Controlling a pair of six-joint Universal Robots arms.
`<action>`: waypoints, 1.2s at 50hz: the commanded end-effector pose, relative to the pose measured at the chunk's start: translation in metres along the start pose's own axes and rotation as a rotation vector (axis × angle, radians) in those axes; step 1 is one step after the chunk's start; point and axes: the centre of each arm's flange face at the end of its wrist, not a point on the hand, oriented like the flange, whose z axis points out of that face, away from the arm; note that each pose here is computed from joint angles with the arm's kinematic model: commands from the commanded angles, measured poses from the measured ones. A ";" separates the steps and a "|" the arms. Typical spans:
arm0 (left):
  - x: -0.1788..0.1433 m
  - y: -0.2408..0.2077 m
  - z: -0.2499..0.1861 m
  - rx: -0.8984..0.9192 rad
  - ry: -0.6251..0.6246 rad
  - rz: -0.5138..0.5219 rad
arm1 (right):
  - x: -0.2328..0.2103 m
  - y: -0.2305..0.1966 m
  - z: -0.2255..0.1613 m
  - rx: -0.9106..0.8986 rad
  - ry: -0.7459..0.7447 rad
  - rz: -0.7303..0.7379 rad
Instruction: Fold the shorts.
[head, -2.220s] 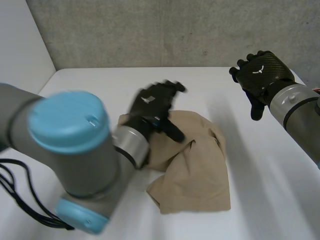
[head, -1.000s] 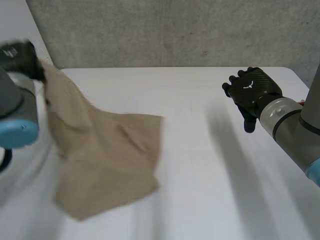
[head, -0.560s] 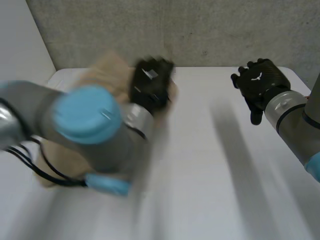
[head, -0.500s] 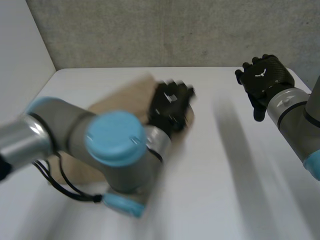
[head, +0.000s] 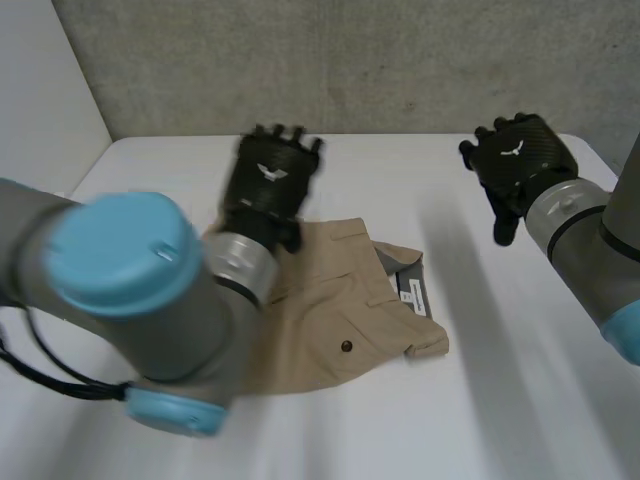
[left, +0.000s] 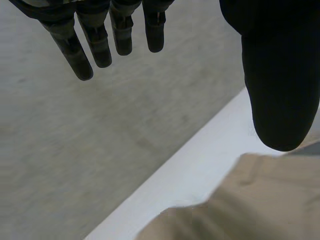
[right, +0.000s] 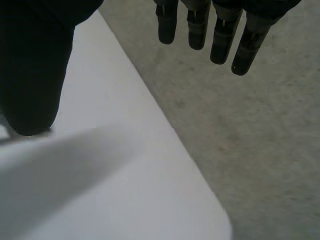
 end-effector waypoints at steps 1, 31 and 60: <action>-0.073 0.018 -0.002 -0.165 -0.139 0.017 | -0.021 -0.001 -0.003 0.009 -0.213 0.272; -0.122 0.105 -0.042 -0.571 -0.123 -0.175 | -0.112 0.029 0.038 -0.047 -0.485 0.428; -0.123 0.112 -0.049 -0.579 -0.133 -0.161 | -0.183 0.040 0.080 0.080 -0.530 0.346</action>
